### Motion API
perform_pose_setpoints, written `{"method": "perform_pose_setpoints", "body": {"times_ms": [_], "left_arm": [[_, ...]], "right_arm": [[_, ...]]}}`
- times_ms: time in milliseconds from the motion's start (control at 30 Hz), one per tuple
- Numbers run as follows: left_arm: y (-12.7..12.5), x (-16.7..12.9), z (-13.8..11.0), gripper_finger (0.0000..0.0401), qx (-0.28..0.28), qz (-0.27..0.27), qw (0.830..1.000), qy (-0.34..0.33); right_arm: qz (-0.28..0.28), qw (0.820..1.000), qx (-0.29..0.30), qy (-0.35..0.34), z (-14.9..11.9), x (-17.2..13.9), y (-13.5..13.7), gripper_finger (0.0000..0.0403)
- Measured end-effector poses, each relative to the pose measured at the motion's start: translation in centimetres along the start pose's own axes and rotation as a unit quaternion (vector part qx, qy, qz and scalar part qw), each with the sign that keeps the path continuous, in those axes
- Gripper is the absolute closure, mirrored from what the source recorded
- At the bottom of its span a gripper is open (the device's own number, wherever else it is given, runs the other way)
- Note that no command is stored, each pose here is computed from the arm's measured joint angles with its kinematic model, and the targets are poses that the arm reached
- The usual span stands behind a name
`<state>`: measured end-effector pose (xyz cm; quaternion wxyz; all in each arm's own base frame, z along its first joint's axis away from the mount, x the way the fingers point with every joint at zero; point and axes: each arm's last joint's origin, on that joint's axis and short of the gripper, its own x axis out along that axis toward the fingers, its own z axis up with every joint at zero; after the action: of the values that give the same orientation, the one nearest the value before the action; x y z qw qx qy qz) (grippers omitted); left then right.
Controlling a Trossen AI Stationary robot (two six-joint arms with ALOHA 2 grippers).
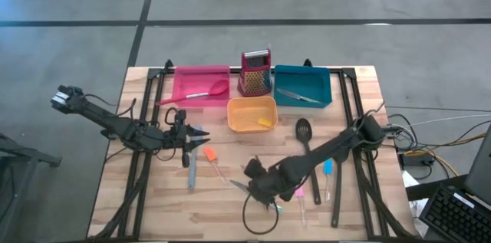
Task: Pick & Place Kitchen Items
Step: Put the brown table knife into the blue bin
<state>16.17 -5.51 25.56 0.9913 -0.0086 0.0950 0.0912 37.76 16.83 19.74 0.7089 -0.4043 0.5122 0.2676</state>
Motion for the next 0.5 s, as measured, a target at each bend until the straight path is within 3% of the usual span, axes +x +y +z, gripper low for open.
{"method": "perform_pose_setpoints", "body": {"times_ms": [200, 500], "left_arm": [[0.0, 0.0, 0.0, 0.0311, 0.0, 0.0, 1.0, 0.0], [0.0, 0.0, 0.0, 0.0311, 0.0, 0.0, 1.0, 0.0]], "right_arm": [[0.02, 1.0, -0.01, 0.01, 0.4, 1.6, 0.8, 0.0218], [0.032, 0.999, -0.016, 0.002, 1.1, 2.0, 1.7, 0.0239]]}}
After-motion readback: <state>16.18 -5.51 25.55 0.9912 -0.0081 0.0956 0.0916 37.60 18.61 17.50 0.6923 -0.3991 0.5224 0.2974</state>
